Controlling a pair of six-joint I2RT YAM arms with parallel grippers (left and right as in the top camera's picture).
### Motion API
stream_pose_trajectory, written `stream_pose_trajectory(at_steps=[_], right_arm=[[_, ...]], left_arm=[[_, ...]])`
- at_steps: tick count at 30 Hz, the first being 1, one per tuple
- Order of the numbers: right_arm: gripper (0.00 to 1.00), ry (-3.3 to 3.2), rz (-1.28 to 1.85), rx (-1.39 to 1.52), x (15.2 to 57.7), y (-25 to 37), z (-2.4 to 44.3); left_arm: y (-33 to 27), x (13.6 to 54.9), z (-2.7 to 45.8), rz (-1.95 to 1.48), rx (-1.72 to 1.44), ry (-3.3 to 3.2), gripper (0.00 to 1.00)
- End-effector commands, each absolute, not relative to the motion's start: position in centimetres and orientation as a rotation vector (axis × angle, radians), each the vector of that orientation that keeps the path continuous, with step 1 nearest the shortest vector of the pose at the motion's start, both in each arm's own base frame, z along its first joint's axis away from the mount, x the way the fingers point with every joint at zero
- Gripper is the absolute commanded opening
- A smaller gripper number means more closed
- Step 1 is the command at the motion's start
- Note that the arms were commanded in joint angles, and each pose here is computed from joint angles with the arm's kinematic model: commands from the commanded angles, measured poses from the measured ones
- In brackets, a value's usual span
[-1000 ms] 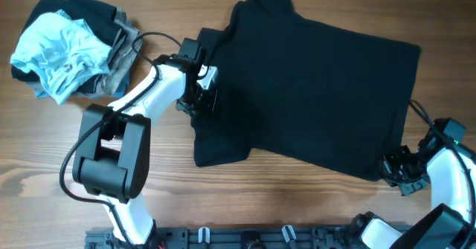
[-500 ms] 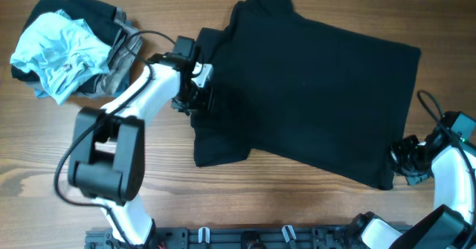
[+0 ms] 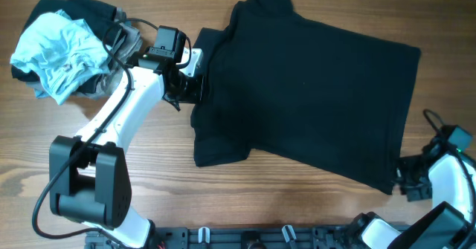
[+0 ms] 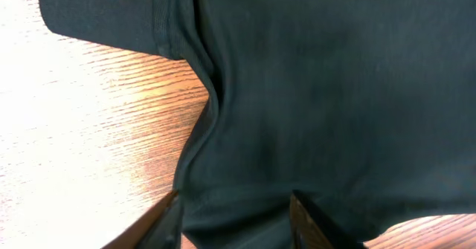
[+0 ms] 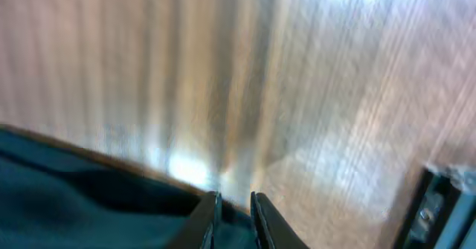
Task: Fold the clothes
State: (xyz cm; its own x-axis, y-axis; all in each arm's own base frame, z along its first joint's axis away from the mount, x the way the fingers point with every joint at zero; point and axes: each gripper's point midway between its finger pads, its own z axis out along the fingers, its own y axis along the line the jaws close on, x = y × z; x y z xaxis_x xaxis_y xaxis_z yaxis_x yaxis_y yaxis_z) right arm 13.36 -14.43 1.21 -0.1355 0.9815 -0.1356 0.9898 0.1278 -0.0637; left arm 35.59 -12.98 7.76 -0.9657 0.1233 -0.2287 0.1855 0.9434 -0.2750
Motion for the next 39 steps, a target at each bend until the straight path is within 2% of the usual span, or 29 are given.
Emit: stream_pose_trajectory(at_steps=[1,2,5,6,9,10,12,14,15,18,20,22,27,29,31,33,34,35,36,37,39], right_arm=[[0.23,2.463,0.19,1.617,19.3,-13.1,3.4],[0.24,2.502,0.39,1.444,21.1,-11.2,4.0],[0.31,2.502,0.672,1.088,23.7,-8.4,5.9],[0.34,2.478,0.759,0.97,24.5,-7.4,6.7],[0.37,2.449,0.866,0.861,24.9,-6.1,7.7],[0.38,2.455,0.872,0.863,24.8,-5.9,7.7],[0.38,2.468,0.877,0.835,24.5,-5.7,7.6],[0.38,2.479,0.886,0.833,24.2,-5.4,7.6],[0.38,2.48,0.887,0.835,24.2,-5.4,7.6],[0.38,2.48,0.887,0.834,24.2,-5.4,7.6],[0.38,2.482,0.881,0.836,24.2,-5.5,7.5],[0.42,2.517,0.83,0.886,23.6,-5.9,6.8],[0.44,2.579,0.621,1.285,21.0,-7.9,4.4],[0.55,2.575,0.61,1.412,19.8,-7.5,3.3],[0.63,2.561,0.612,1.393,19.9,-7.3,2.4],[0.59,2.577,0.681,1.149,21.0,-6.1,2.0],[0.63,2.589,0.689,1.111,21.0,-5.4,1.5],[0.75,2.605,0.731,0.977,21.4,-4.2,1.3],[0.84,2.602,0.773,0.869,22.0,-3.0,1.3],[0.87,2.625,0.777,0.786,22.8,-1.6,1.0],[0.88,2.652,0.751,0.775,23.4,-1.0,0.3]], left_arm=[[-13.1,35.7,8.2,-0.455,0.24,2.873,0.55],[-13.2,36.1,8.3,-0.455,0.247,2.855,0.56],[-13.7,38.3,7.9,-0.46,0.256,2.779,0.57],[-13.9,39.0,7.0,-0.445,0.343,2.756,0.49],[-13.5,40.5,3.7,-0.36,0.498,2.736,0.33],[-13.0,41.4,2.7,-0.3,0.483,2.731,0.32],[-13.1,42.6,1.3,-0.289,0.475,2.709,0.45],[-12.4,43.1,-0.1,-0.236,0.46,2.72,0.51],[-11.7,43.1,-0.8,-0.193,0.429,2.74,0.49],[-8.3,43.4,-2.3,-0.078,0.212,2.8,0.05],[-4.8,43.3,-2.9,-0.022,-0.035,2.835,0.04],[1.1,42.4,-3.1,0.026,-0.445,2.846,0.04],[3.1,40.6,-2.8,-0.054,-0.569,2.894,0.04],[2.5,39.9,-2.7,-0.051,-0.555,2.927,0.12],[1.7,39.3,-2.7,-0.062,-0.493,2.961,0.23],[1.1,39.0,-2.2,-0.082,-0.433,2.978,0.31],[1.2,39.1,-1.6,-0.079,-0.408,2.971,0.37],[1.3,39.4,-0.5,-0.077,-0.408,2.944,0.44],[1.4,40.0,1.1,-0.082,-0.403,2.898,0.52],[1.5,41.0,4.9,-0.093,-0.386,2.793,0.69],[1.3,41.1,8.1,-0.101,-0.37,2.722,0.72]])
